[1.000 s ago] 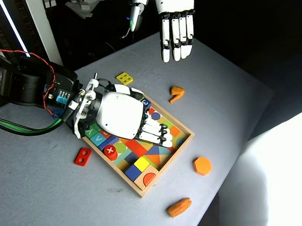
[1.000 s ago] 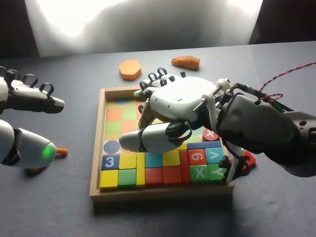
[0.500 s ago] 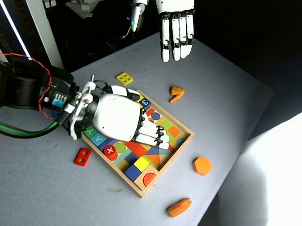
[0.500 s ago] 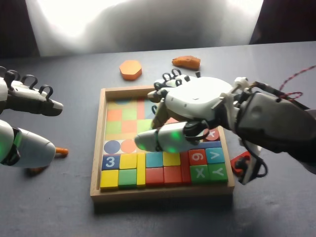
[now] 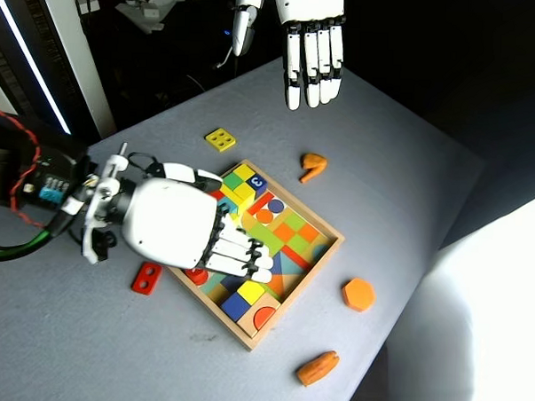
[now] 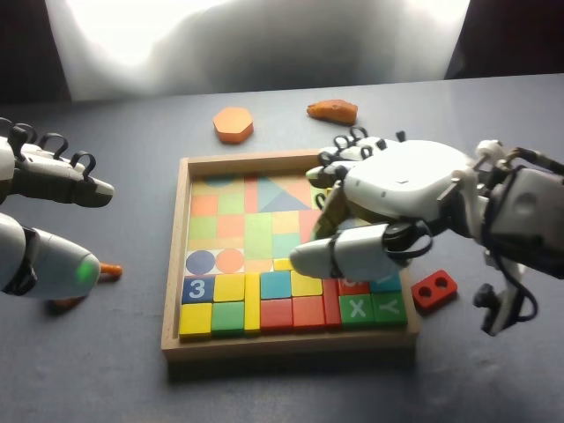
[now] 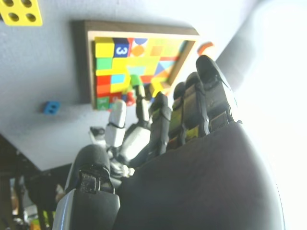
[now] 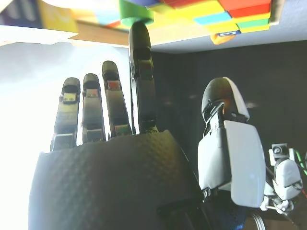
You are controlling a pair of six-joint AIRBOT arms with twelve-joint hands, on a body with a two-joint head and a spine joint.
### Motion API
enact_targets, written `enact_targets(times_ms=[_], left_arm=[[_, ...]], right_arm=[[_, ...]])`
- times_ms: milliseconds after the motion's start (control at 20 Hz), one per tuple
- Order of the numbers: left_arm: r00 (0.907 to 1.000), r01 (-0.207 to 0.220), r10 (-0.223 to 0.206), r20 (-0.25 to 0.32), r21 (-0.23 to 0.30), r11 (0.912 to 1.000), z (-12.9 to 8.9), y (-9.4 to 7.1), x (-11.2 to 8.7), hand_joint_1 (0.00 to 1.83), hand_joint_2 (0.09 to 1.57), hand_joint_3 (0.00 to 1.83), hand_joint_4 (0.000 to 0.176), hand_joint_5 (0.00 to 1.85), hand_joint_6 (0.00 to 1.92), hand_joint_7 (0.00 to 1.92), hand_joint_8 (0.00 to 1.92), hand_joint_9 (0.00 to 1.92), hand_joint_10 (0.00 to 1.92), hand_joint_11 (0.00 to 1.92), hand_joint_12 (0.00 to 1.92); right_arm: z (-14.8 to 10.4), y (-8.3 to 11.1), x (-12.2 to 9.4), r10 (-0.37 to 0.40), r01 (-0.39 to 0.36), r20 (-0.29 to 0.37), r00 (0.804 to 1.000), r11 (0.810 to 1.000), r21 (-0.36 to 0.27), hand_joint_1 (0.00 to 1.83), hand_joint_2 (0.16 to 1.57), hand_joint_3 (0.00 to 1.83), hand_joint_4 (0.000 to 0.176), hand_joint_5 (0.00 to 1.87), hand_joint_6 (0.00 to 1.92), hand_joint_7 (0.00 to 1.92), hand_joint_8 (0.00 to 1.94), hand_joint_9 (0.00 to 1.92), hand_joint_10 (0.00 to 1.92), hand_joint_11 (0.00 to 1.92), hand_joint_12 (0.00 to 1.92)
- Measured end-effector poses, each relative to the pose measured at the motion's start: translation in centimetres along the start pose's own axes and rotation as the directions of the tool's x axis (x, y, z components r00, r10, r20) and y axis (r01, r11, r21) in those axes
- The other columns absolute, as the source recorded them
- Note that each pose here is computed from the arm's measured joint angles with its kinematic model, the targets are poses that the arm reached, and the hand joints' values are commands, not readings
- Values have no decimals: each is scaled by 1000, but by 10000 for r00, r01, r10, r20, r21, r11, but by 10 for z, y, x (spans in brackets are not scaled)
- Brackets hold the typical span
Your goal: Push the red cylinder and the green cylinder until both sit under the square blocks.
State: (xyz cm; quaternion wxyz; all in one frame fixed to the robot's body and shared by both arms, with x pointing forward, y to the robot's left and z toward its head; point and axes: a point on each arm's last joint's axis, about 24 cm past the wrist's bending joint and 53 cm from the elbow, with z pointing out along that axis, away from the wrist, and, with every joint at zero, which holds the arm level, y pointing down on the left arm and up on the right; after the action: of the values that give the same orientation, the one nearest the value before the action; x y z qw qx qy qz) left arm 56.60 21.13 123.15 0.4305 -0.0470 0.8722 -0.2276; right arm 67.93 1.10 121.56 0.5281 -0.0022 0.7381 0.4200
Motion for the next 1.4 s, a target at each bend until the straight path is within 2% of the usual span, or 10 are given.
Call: enact_targets(times_ms=[300,350,650,700,800,950,1050,1200,1300,1400], left_arm=[[10000,-5,5,4,2,10000,0,0,0,0,1259,0,58,132,3,57,0,92,6,0,518],[10000,-5,5,-1,-3,10000,0,0,0,0,1265,1,58,118,4,43,1,83,1,0,466],[10000,24,-24,0,4,10000,0,0,0,0,1267,0,60,120,1,49,0,88,2,0,512],[10000,11,-11,4,-18,10000,0,1,0,0,1255,0,70,120,4,43,2,83,3,0,515],[10000,74,-74,31,-12,10000,-1,2,0,0,1250,0,64,138,7,63,5,94,5,0,546],[10000,90,-89,24,-85,9999,-1,5,0,0,1242,0,78,100,1,51,2,78,3,0,498],[10000,94,-94,20,-80,9999,-1,5,0,0,1239,0,74,117,5,66,3,90,5,0,515],[10000,98,-97,20,-80,9999,-1,5,0,0,1238,0,75,108,0,49,2,68,2,0,425],[9999,102,-101,25,-67,9999,-1,5,0,0,1242,1,71,116,2,57,2,82,5,0,476],[10000,90,-89,24,-85,9999,-1,5,0,0,1244,1,68,136,8,70,4,88,5,0,502]], right_arm=[[-15,-15,-1,-231,234,-152,9996,9994,238,0,1146,0,0,891,5,202,6,36,6,0,0],[-16,-16,-2,-239,243,-166,9996,9994,250,0,1144,0,0,880,1,193,1,31,3,0,0],[-22,-17,0,-292,300,-335,9990,9993,224,0,1140,0,0,866,0,196,1,21,0,0,0],[-23,-17,0,-293,301,-348,9990,9993,223,0,1140,0,0,885,8,211,6,42,9,0,0],[-23,-17,0,-300,308,-351,9989,9993,216,0,1145,1,0,871,2,202,2,26,1,0,0],[-22,-9,-6,-285,286,-326,9991,9996,47,0,1141,0,0,880,5,212,5,29,3,0,0],[-23,-6,-9,-268,267,-343,9991,9996,-45,0,1145,1,0,880,4,217,6,24,0,0,0],[-24,2,-23,58,-63,-195,9998,9997,-229,0,1142,0,0,865,0,194,0,13,0,0,0],[-25,8,-37,286,-283,97,9995,9990,-359,0,1142,0,0,870,2,210,6,23,4,0,0],[-25,11,-42,325,-317,180,9993,9986,-428,0,1145,1,0,882,7,219,9,40,11,0,0]])
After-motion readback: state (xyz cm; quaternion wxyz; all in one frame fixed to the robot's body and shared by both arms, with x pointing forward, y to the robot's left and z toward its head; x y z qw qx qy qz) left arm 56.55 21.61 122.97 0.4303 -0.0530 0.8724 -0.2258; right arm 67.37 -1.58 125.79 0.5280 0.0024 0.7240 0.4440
